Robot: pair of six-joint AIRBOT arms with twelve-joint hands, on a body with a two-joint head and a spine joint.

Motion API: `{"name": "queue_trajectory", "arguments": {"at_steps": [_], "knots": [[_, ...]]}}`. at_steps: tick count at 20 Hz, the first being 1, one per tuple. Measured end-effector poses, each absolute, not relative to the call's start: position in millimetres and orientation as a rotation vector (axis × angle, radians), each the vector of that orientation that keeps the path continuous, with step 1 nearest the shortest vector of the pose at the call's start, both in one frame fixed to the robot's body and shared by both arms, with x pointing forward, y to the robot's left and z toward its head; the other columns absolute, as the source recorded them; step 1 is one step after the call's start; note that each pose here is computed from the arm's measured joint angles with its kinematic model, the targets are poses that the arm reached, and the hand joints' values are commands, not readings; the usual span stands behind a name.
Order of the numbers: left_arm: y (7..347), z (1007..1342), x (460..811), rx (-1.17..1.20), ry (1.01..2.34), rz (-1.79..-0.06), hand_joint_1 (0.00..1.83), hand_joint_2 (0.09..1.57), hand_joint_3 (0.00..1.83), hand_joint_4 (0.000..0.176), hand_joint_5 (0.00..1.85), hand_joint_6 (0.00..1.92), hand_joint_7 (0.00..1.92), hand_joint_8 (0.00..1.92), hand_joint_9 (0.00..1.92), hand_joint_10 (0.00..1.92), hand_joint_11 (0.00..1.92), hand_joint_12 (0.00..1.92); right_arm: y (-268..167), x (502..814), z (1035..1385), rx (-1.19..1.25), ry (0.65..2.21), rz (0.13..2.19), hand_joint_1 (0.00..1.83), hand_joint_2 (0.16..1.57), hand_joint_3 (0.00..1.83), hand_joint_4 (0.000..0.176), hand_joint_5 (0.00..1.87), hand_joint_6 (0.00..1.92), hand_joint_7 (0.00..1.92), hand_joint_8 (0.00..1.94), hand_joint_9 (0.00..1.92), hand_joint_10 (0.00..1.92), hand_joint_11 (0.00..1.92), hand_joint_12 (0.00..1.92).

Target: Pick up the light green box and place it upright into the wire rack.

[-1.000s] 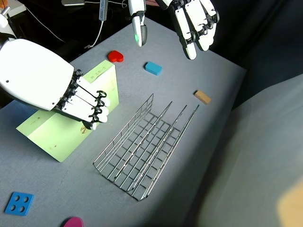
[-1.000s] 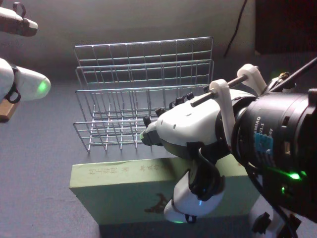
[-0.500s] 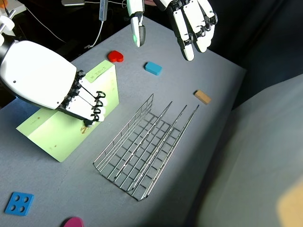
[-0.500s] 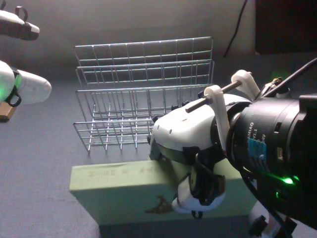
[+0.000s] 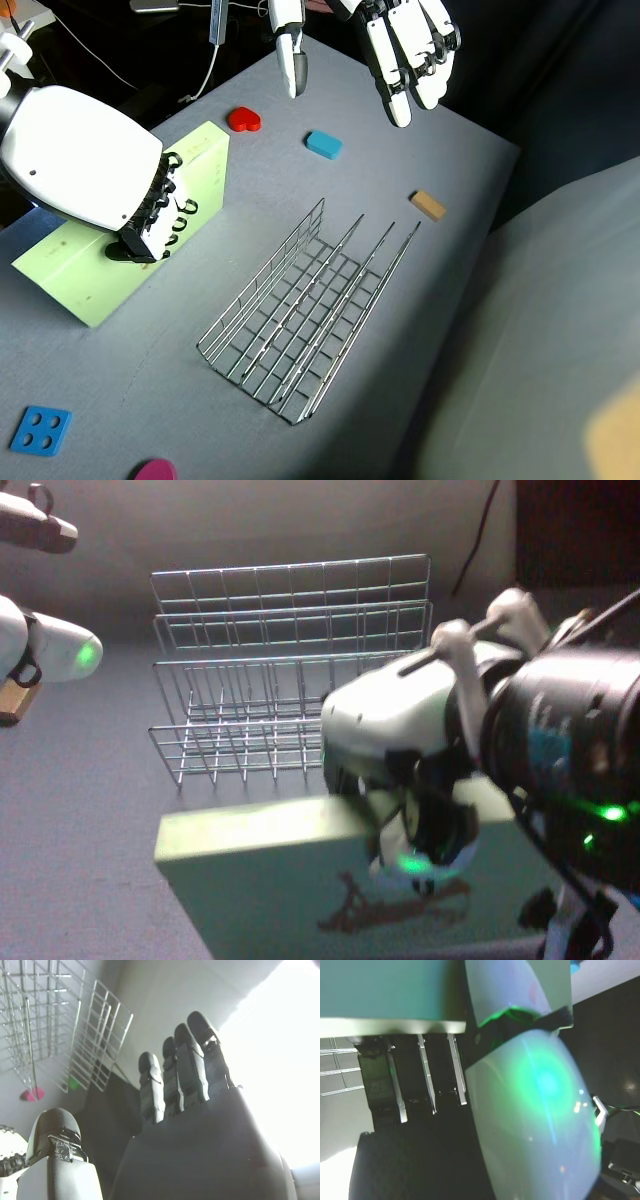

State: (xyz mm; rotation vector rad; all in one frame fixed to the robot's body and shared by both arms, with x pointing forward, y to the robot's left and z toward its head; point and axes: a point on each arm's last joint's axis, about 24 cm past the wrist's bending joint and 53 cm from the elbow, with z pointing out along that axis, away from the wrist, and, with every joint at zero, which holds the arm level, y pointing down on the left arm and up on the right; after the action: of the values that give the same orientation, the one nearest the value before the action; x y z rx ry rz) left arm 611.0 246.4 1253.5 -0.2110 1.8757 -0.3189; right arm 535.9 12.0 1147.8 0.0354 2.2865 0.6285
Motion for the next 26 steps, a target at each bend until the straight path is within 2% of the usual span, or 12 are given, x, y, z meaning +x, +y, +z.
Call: {"name": "queue_trajectory", "arguments": {"at_steps": [14,19,26], "knots": [[253.0,1258.4,611.2,-0.222,1.871,-0.29,0.26,1.1,0.0,0.092,0.3,0.01,0.22,0.0,0.24,0.0,0.0,0.78,5.5,558.8,1248.8,-0.031,2.048,0.667,1.37,1.14,0.0,0.0,0.85,0.99,0.97,1.06,0.84,1.39,0.81,1.47],[257.3,1258.6,611.5,-0.233,1.87,-0.273,0.28,1.09,0.0,0.091,0.33,0.01,0.25,0.01,0.25,0.0,0.0,0.77,10.2,563.4,1258.6,-0.063,2.006,0.673,1.37,1.15,0.0,0.0,0.83,0.99,0.95,1.09,0.84,1.42,0.79,1.49],[259.5,1260.2,611.8,-0.238,1.866,-0.265,0.28,1.09,0.0,0.09,0.31,0.0,0.23,0.0,0.23,0.0,0.0,0.75,13.5,594.2,1269.9,-0.04,1.967,0.657,1.37,1.15,0.0,0.0,0.83,0.99,0.94,1.11,0.83,1.42,0.81,1.49]]}}
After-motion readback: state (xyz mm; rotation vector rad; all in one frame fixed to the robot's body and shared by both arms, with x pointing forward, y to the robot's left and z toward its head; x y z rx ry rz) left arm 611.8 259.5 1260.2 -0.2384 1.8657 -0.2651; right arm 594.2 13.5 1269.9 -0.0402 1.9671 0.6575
